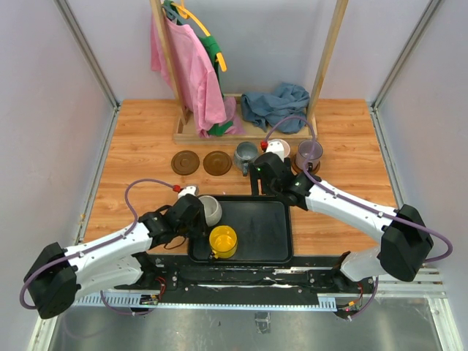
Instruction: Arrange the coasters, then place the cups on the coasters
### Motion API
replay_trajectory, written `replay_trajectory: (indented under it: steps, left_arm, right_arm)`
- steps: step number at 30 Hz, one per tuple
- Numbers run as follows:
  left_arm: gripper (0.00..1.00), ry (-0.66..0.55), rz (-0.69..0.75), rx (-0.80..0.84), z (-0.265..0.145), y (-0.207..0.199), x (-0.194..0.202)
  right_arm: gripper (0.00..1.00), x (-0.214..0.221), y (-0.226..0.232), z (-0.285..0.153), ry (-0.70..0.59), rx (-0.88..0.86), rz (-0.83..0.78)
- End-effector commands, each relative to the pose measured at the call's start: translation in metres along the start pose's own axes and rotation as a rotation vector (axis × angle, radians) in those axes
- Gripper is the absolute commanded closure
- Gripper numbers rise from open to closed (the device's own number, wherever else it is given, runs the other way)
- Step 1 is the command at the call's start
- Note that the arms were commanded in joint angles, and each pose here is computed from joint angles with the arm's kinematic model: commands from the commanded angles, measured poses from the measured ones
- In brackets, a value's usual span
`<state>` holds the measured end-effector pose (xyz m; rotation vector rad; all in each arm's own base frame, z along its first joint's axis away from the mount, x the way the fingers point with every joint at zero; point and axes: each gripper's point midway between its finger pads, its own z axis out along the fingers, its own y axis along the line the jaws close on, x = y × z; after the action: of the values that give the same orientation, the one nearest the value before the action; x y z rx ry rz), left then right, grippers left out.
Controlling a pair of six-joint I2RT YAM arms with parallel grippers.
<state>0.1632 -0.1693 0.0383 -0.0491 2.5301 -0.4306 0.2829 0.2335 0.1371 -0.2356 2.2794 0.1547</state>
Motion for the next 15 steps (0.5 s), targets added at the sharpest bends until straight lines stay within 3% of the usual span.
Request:
replay_trajectory:
  steps: [1, 9, 10, 13, 15]
  left_arm:
    - [0.59, -0.056, 0.029, 0.01, 0.0003, -0.0105, -0.0176]
    - [0.73, -0.055, 0.039, 0.007, 0.0062, -0.0109, -0.017]
    - [0.76, -0.057, 0.039, 0.006, 0.0067, -0.0109, -0.0172]
    - [0.97, -0.066, 0.051, 0.01, 0.0069, -0.0121, -0.02]
    - [1.0, -0.078, 0.072, 0.011, 0.0064, -0.013, -0.0229]
  right_arm:
    - [0.2, 0.0008, -0.0033, -0.0006, -0.018, 0.023, -0.015]
    - [0.2, 0.0038, -0.0026, 0.0004, -0.015, 0.016, -0.014]
    - [0.2, 0.0041, -0.0023, 0.0007, -0.014, 0.016, -0.014]
    - [0.2, 0.0046, -0.0029, 0.0009, -0.014, 0.018, -0.014]
    - [0.2, 0.004, -0.0033, 0.0005, -0.016, 0.02, -0.014]
